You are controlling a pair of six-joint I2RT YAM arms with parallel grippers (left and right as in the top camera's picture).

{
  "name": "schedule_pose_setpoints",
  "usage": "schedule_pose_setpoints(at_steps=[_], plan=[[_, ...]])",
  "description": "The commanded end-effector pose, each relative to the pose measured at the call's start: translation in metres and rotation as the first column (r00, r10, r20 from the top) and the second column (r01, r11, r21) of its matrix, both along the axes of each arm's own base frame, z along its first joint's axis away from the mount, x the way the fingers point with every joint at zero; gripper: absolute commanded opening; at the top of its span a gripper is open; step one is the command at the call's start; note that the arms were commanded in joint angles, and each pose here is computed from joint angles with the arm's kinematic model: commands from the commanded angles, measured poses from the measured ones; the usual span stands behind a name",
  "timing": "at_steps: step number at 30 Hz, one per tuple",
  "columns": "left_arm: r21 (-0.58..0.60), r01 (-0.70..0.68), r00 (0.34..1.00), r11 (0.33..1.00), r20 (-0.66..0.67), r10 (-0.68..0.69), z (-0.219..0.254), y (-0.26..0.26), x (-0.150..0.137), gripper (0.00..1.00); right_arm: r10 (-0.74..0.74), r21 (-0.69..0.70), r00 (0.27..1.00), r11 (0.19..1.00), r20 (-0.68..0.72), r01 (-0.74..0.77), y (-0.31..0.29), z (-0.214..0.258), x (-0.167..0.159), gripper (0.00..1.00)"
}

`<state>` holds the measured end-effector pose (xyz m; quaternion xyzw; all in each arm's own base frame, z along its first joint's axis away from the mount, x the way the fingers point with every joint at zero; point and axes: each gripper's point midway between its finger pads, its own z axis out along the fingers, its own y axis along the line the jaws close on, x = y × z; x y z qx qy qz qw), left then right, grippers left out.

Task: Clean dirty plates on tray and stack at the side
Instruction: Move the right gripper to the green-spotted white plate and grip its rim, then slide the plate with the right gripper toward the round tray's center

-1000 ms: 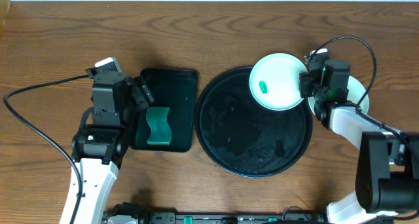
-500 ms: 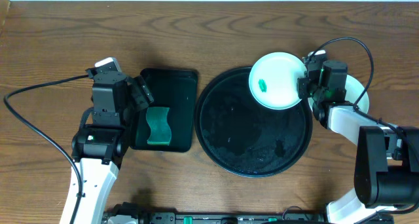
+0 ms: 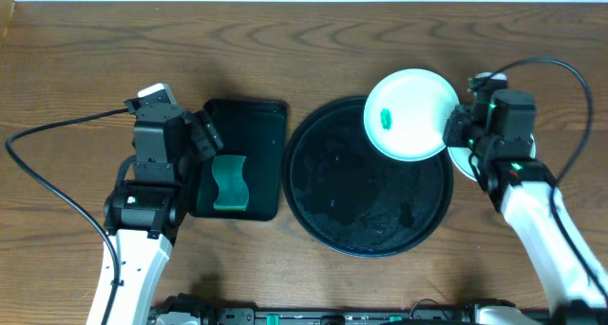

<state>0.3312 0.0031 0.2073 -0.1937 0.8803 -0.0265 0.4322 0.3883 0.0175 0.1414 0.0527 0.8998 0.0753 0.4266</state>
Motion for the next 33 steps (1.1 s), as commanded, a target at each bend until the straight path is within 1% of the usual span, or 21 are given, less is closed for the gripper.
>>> schedule_pose_setpoints(at_steps=[1, 5, 9, 15, 20, 25, 29, 33], plan=[[0.013, -0.012, 1.000, 1.000, 0.021, 0.012, 0.008, 0.004, 0.003, 0.82, -0.087, 0.141, 0.996, 0.986, -0.031, 0.091, 0.007, 0.013, -0.014, 0.01], [0.013, -0.012, 1.000, 1.000, 0.021, 0.012, 0.008, 0.004, 0.003, 0.82, -0.098, 0.124, 0.983, 0.985, -0.153, 0.118, 0.004, -0.005, -0.039, 0.01], [0.012, -0.012, 1.000, 1.000, 0.021, 0.012, 0.008, 0.004, 0.003, 0.81, -0.105, 0.106, 0.966, 0.985, -0.234, 0.133, 0.003, -0.021, -0.053, 0.01], [0.013, -0.012, 1.000, 1.000, 0.021, 0.012, 0.008, 0.004, 0.003, 0.82, -0.126, 0.107, 0.953, 0.981, -0.277, 0.161, 0.001, -0.034, -0.055, 0.02], [0.013, -0.012, 1.000, 1.000, 0.021, 0.012, 0.008, 0.004, 0.003, 0.82, -0.184, 0.141, 0.916, 0.959, -0.355, 0.247, 0.001, -0.059, -0.055, 0.02], [0.012, -0.012, 1.000, 1.000, 0.021, 0.012, 0.008, 0.004, 0.003, 0.82, -0.187, 0.151, 0.888, 0.950, -0.419, 0.272, 0.004, -0.084, -0.053, 0.02], [0.012, -0.012, 1.000, 1.000, 0.021, 0.012, 0.008, 0.004, 0.003, 0.82, -0.190, 0.149, 0.876, 0.948, -0.443, 0.281, 0.005, -0.098, -0.050, 0.02], [0.012, -0.012, 1.000, 1.000, 0.021, 0.012, 0.008, 0.004, 0.003, 0.82, -0.154, 0.183, 0.873, 0.947, -0.462, 0.264, 0.013, -0.106, -0.049, 0.01]])
